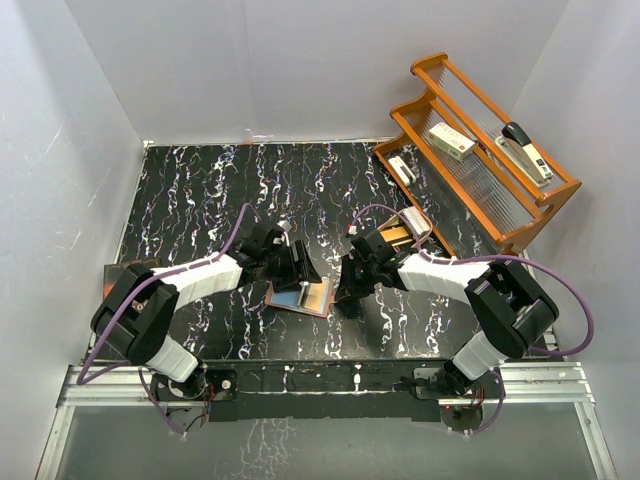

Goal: Put the credit cards into the card holder
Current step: Insert the credit card into the card holder.

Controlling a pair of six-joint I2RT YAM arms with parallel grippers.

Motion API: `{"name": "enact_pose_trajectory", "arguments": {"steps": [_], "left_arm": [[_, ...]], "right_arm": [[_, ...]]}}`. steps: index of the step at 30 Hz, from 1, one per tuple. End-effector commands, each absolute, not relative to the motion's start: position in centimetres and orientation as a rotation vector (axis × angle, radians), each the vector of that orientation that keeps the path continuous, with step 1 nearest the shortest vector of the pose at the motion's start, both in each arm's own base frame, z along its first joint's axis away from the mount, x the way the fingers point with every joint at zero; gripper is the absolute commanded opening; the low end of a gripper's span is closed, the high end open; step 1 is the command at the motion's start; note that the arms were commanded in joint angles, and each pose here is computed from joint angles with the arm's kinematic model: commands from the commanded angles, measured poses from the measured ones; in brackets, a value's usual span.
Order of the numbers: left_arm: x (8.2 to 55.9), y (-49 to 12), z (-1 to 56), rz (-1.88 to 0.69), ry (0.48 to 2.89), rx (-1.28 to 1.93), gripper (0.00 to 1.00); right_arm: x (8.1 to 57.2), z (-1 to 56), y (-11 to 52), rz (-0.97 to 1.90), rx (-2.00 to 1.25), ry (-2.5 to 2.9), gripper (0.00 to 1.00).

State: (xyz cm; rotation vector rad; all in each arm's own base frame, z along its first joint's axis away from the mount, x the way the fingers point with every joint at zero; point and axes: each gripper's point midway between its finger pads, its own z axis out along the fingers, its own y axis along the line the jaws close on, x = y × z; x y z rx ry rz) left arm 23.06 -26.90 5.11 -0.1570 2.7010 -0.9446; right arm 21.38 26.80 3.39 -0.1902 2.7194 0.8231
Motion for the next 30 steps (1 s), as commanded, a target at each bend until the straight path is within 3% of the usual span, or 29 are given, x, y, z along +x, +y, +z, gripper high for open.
{"name": "enact_pose_trajectory", "arguments": {"steps": [1, 13, 24, 30], "left_arm": [[22.8, -28.3, 6.0, -1.086, 2.673, -0.166, 0.63], [22.3, -28.6, 6.2, -1.145, 2.662, -0.246, 0.63], [22.5, -26.3, 7.5, -0.949, 2.670, -0.209, 0.71], [22.9, -24.3, 7.8, -0.899, 2.676, -0.235, 0.73]], "right_arm": [[22.0, 4.2, 27.8, 0.874, -0.206, 2.658, 0.00], [23.0, 4.5, 26.7, 0.752, -0.216, 2.653, 0.00], [24.3, 9.1, 26.7, 0.727, -0.197, 2.584, 0.29], [24.7, 11.8, 28.2, 0.814, -0.130, 2.546, 0.32]]}}
